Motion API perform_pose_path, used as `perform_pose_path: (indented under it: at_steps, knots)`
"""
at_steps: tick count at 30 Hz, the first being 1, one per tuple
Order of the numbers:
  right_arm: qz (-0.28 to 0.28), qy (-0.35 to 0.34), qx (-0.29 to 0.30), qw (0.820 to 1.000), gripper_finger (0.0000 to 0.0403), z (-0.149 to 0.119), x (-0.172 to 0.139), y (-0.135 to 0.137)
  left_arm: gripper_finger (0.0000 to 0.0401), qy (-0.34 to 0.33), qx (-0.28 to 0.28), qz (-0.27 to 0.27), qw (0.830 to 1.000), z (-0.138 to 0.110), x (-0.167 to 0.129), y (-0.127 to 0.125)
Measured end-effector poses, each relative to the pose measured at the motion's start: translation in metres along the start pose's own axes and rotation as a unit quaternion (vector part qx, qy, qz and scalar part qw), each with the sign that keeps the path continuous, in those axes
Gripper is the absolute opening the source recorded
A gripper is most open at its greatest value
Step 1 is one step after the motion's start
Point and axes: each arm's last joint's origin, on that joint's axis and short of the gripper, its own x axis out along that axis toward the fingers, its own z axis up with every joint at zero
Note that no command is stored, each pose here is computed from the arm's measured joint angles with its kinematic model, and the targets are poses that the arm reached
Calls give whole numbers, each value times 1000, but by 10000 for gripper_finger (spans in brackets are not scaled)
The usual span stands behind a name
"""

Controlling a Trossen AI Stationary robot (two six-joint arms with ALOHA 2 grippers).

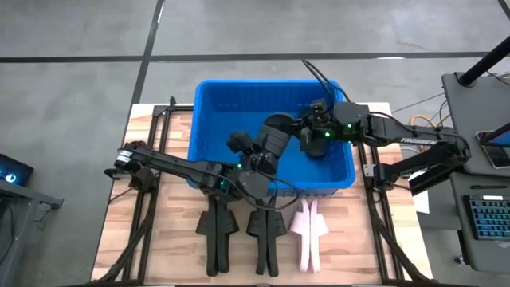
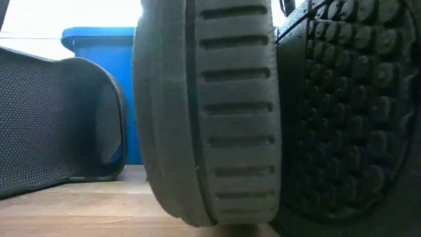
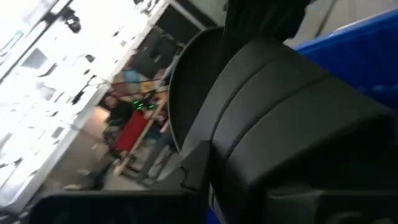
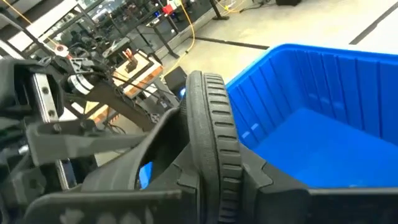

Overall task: Pick and place slides into bin
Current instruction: Put the black slide into the blue bin

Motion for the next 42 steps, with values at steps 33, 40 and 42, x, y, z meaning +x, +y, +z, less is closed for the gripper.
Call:
perform_pose_path:
  at_steps: [33,40,42]
  knots:
    - [177,91,107,974,38,40,-62,-36,242,-156,-27,-209,965,13,-25,66]
    - [189,98,97,972,38,40,-63,-36,242,-176,-43,-228,957,16,-21,70]
    - [199,107,102,969,38,40,-63,-35,242,-178,-16,-220,959,15,-17,71]
